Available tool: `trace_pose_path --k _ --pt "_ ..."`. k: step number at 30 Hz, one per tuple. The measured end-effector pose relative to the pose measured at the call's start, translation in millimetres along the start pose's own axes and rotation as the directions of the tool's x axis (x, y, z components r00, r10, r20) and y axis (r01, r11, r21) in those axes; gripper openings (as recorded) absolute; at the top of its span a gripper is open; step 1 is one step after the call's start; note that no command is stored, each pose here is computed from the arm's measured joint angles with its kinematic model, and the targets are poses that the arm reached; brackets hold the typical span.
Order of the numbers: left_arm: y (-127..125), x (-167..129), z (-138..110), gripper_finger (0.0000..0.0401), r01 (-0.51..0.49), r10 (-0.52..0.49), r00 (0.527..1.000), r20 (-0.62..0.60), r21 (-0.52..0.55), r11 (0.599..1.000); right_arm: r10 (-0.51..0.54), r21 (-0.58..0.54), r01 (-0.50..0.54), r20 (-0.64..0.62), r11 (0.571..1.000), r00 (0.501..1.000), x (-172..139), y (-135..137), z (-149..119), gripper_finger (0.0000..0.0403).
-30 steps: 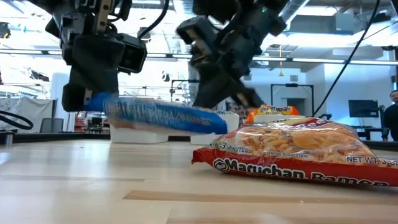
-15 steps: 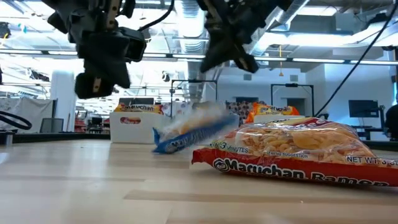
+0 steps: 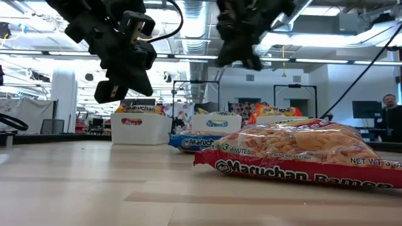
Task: Sort Maruchan noodles
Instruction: Put the blue noodle pack into the top middle white bin
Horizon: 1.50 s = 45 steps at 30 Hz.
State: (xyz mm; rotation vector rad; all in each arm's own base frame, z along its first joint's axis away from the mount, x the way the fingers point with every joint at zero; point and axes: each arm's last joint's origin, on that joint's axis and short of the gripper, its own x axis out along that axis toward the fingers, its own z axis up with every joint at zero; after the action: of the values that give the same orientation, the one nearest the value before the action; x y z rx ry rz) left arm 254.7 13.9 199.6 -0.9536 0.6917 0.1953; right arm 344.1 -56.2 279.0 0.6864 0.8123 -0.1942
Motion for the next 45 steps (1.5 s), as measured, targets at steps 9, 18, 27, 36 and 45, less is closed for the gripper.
trace_pose_path --k 9,18,27,36,45 --pt "4 0 14 0.0029 0.022 -0.019 0.997 0.078 -0.03 0.999 -0.028 0.174 0.063 -0.197 0.983 0.98 21 -15 -13 0.0191" --pt "19 30 13 0.0058 0.006 -0.004 1.0 0.011 -0.174 0.985 -0.094 0.241 0.177 -0.322 0.954 0.942 63 -31 -34 0.024" --pt "26 60 18 0.0059 0.038 -0.034 0.999 0.023 -0.2 0.979 -0.148 0.237 0.233 -0.329 0.943 0.932 80 -40 -37 0.0233" --pt "38 78 18 0.0059 -0.014 0.012 1.0 -0.01 -0.229 0.973 -0.132 0.271 0.255 -0.402 0.928 0.906 111 -56 -45 0.0233" --pt "46 82 22 0.0059 -0.005 -0.005 0.999 -0.038 -0.256 0.967 0.024 0.324 0.125 -0.419 0.938 0.908 132 -55 -49 0.023"
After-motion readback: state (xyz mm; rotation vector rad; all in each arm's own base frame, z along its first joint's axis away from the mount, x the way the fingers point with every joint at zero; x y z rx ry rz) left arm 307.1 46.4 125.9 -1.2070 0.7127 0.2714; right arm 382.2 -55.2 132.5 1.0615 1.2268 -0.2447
